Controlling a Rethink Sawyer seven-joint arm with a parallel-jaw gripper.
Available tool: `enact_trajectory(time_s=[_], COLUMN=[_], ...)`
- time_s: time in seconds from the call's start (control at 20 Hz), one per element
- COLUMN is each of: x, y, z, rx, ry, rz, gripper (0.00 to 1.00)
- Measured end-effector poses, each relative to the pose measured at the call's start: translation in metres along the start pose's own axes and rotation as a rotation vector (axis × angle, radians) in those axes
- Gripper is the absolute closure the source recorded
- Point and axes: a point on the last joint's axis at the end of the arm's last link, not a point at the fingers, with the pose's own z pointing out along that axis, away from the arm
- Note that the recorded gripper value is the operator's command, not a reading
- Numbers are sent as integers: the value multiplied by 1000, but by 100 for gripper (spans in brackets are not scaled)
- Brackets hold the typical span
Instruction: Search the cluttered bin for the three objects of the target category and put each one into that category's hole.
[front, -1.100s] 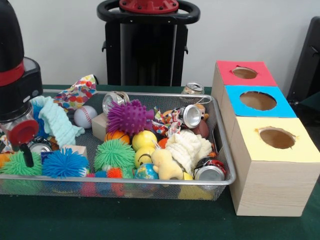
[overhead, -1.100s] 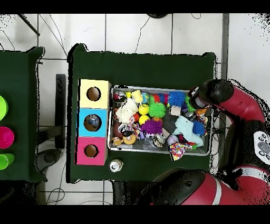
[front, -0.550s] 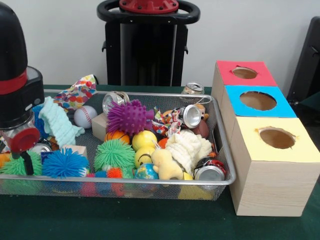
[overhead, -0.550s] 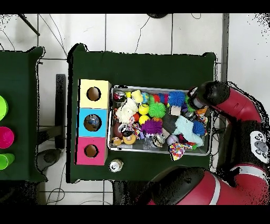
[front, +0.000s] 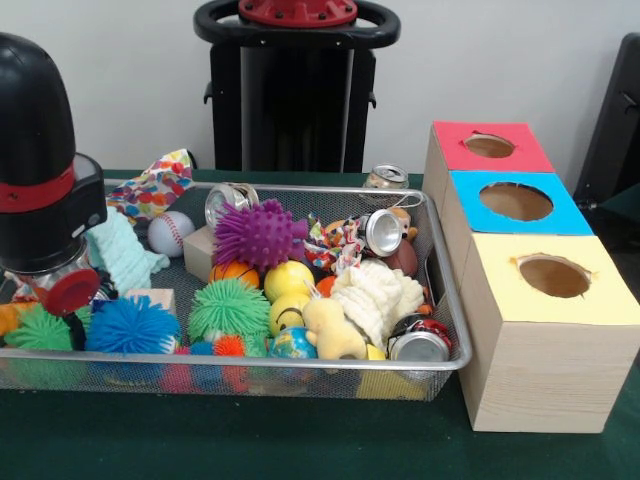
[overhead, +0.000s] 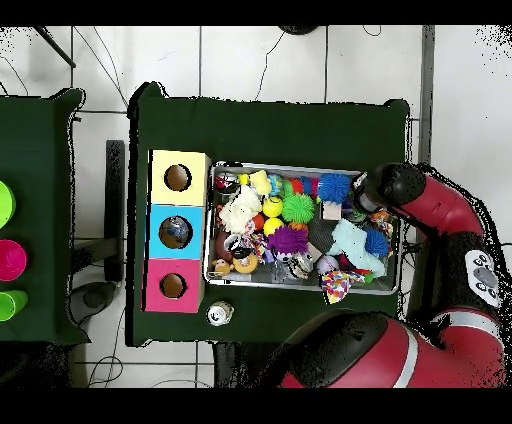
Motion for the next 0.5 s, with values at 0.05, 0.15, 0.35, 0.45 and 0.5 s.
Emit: enact_trajectory(time_s=[0.05,0.15,0.35,0.45,0.5], x=[1,1,1,3,3], y=[0,-1,-4,-5,-4], z=[1,2,3,3,3], rx=[-1,-4,-7,-8,-9], ry=[3,6,11,15,17], rz=[1,3,9,11,11], gripper=[0,0,0,0,0])
